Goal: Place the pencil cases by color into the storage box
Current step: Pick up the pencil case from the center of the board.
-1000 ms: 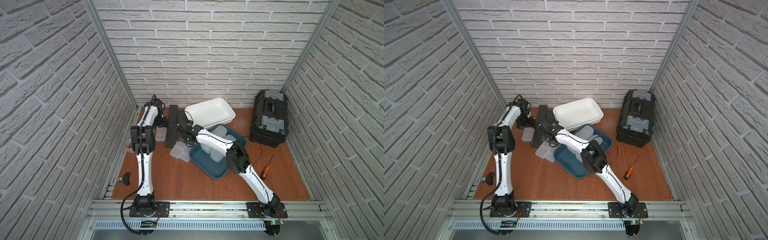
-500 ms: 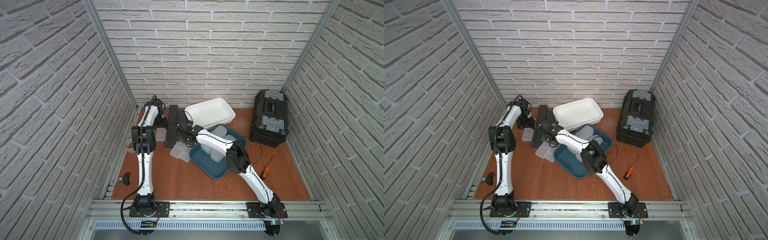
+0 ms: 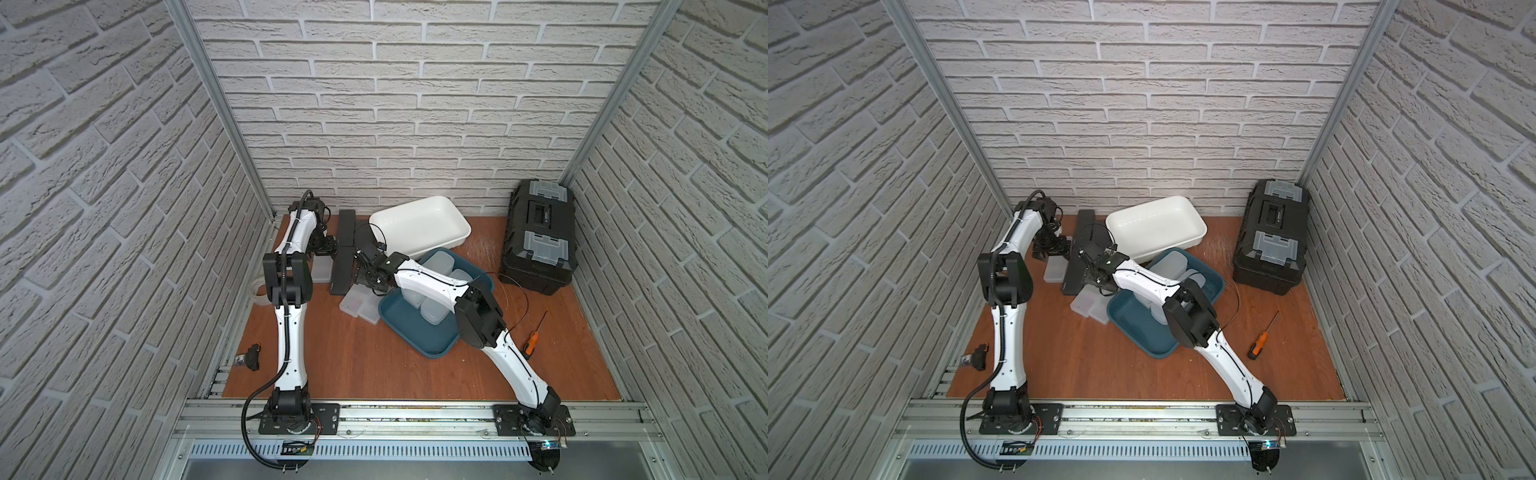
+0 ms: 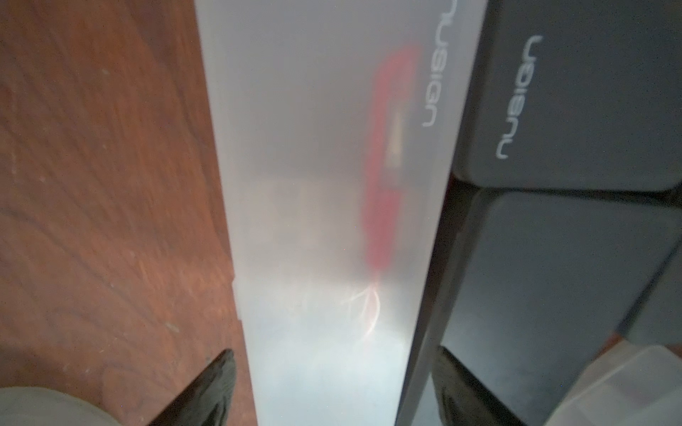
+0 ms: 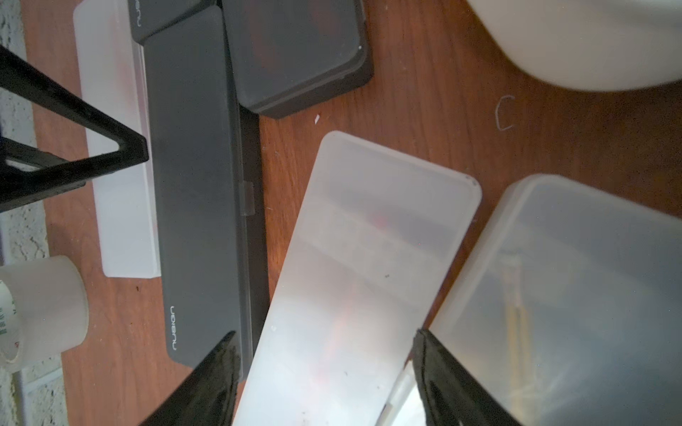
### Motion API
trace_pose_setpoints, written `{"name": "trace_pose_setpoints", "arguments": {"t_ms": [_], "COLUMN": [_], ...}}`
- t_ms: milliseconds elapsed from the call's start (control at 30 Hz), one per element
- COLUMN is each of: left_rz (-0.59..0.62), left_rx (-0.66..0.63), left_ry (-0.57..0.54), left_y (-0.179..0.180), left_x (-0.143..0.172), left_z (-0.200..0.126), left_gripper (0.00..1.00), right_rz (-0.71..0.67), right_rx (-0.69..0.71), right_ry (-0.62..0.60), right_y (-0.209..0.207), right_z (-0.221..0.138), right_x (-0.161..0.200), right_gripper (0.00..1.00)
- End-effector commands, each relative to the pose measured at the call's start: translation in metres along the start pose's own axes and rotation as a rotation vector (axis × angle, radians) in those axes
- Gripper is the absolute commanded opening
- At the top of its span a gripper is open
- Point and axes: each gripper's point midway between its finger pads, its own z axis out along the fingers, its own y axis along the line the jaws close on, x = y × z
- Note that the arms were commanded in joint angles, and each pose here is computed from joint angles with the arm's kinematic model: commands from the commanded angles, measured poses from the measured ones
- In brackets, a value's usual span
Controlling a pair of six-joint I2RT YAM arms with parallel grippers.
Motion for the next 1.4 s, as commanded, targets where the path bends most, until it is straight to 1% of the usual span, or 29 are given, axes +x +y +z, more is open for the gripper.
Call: {"name": "trace_pose_setpoints", "arguments": {"t_ms": [0, 300, 633, 767, 933, 1167, 1367], "left_rz": [0.005, 0.035, 0.030, 0.017, -0.008, -0.040, -0.033], "left_rx": [-0.008, -0.006, -0.049, -0.049, -0.059, -0.043, -0.022], "left_ry": [0.056, 0.069, 0.097, 0.072, 0.054, 0.030, 0.023], "left_y": [-0.001, -0.003, 0.012, 0.014, 0.025, 0.036, 0.028], "left_x": [0.012, 0.030, 0.048, 0.047, 0.047, 0.046, 0.042], "left_z": [0.005, 0.003, 0.005, 0.003, -0.002, -0.006, -0.003], "left_gripper": [0.85, 0.89, 0.86, 0.86, 0.85, 0.85, 0.84], "right_rz": [-0.004, -0.021, -0.012, -0.014, -0.014, -0.015, -0.018], "right_rx": [-0.078, -0.115, -0.122, -0.124, -0.122, -0.128, -0.123], "right_ry": [-0.011, -0.017, -0.016, -0.019, -0.019, -0.018, -0.028], "right_y": [0.018, 0.018, 0.013, 0.013, 0.010, 0.012, 0.010], "right_z": [-0.028, -0.038, -0.038, -0.039, -0.039, -0.040, -0.041], "right_x": [-0.004, -0.003, -0.001, -0.001, 0.000, 0.000, -0.002], "right_gripper": [0.75, 0.75, 0.75, 0.75, 0.75, 0.75, 0.75]}}
